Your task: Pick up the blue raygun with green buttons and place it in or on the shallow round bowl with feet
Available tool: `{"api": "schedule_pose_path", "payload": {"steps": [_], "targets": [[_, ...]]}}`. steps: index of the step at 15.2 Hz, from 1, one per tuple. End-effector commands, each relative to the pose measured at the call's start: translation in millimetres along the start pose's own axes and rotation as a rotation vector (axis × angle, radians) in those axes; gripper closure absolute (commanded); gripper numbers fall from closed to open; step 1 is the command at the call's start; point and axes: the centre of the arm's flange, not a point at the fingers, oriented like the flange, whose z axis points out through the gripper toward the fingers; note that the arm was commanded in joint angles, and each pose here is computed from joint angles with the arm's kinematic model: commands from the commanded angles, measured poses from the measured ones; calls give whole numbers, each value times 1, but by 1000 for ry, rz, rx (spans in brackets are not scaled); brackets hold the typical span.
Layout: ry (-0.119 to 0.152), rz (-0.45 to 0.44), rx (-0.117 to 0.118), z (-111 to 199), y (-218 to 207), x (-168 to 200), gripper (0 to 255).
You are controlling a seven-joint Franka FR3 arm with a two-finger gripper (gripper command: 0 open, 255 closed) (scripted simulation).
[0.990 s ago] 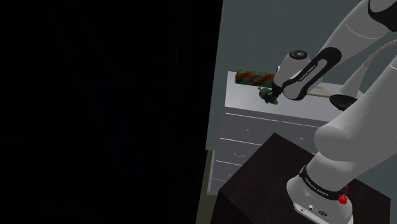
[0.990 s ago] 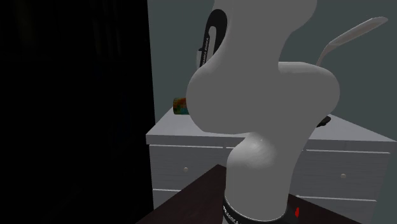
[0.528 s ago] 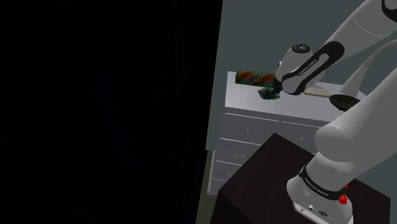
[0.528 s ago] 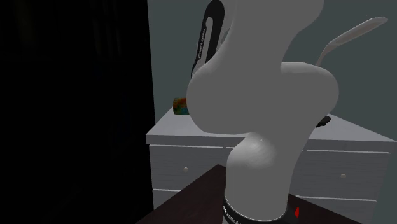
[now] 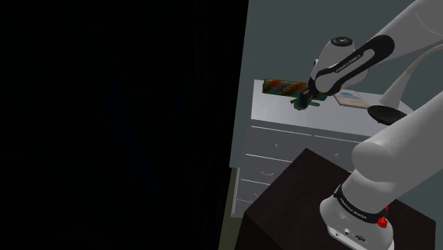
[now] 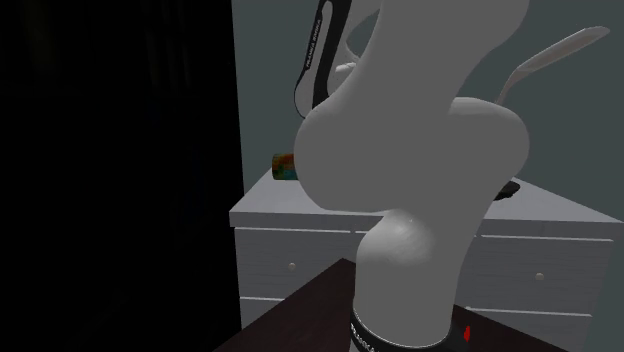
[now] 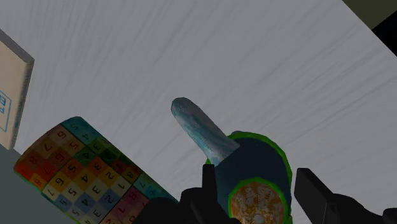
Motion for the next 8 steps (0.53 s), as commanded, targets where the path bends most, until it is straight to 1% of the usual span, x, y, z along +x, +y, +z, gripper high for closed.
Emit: {"api": "schedule_pose_path", "payload": {"steps": [1, 8], "targets": [[0, 0, 0, -9, 2, 3, 255], [0, 0, 0, -43, 13, 14, 255]]}}
